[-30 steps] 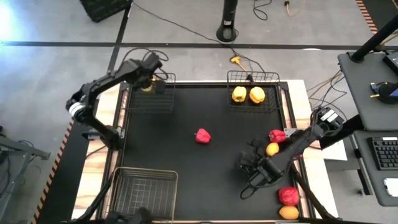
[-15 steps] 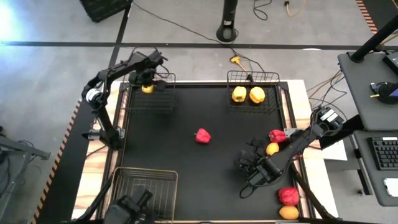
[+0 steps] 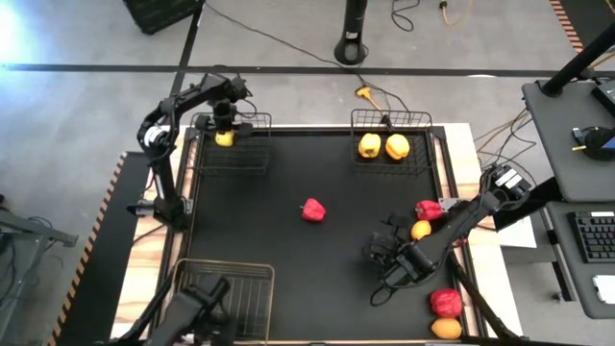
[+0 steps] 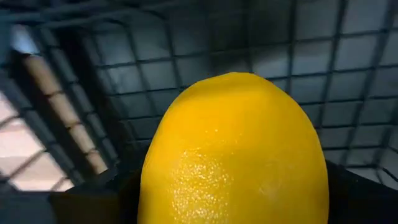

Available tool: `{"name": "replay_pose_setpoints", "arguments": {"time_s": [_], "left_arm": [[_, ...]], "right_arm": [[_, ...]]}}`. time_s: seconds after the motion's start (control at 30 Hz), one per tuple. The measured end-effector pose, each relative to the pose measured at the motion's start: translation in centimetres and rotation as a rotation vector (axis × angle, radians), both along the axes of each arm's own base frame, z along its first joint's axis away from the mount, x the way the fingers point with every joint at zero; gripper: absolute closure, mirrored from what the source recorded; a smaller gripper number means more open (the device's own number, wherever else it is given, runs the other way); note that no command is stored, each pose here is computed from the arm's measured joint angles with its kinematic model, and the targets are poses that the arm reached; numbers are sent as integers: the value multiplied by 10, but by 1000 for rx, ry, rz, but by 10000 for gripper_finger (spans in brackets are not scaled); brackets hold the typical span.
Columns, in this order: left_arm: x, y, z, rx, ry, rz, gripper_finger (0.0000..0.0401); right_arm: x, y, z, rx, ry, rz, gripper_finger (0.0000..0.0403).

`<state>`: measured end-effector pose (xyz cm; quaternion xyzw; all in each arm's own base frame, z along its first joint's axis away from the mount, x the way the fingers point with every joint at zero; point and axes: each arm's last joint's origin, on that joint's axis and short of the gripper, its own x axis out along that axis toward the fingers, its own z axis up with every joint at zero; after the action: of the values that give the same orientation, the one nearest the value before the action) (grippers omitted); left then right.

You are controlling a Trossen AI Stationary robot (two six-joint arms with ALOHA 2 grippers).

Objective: Sort produce into baskets
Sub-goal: Put the top left lemon into the left black wire basket

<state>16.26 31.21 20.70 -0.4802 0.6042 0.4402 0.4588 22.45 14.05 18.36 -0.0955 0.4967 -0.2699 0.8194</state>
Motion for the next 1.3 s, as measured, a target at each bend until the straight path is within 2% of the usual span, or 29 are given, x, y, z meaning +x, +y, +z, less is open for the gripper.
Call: {"name": "replay_pose_setpoints", "arguments": {"time_s": [0.1,0.47,0.67,1.0,1.3], "left_arm": [[3,4,0,-9,-29,-7,131],[8,18,6,61,-70,-6,131],[3,22,-5,10,-54,42,131],[-2,32,7,69,-84,66,131],[-8,29,3,25,-40,137,131]], "right_arm": [[0,0,0,-5,7,7,3],[0,-1,0,-18,17,22,3],[0,-1,0,-24,24,30,3],[0,-1,1,-49,18,40,3],[1,-2,1,-73,12,47,3]]}}
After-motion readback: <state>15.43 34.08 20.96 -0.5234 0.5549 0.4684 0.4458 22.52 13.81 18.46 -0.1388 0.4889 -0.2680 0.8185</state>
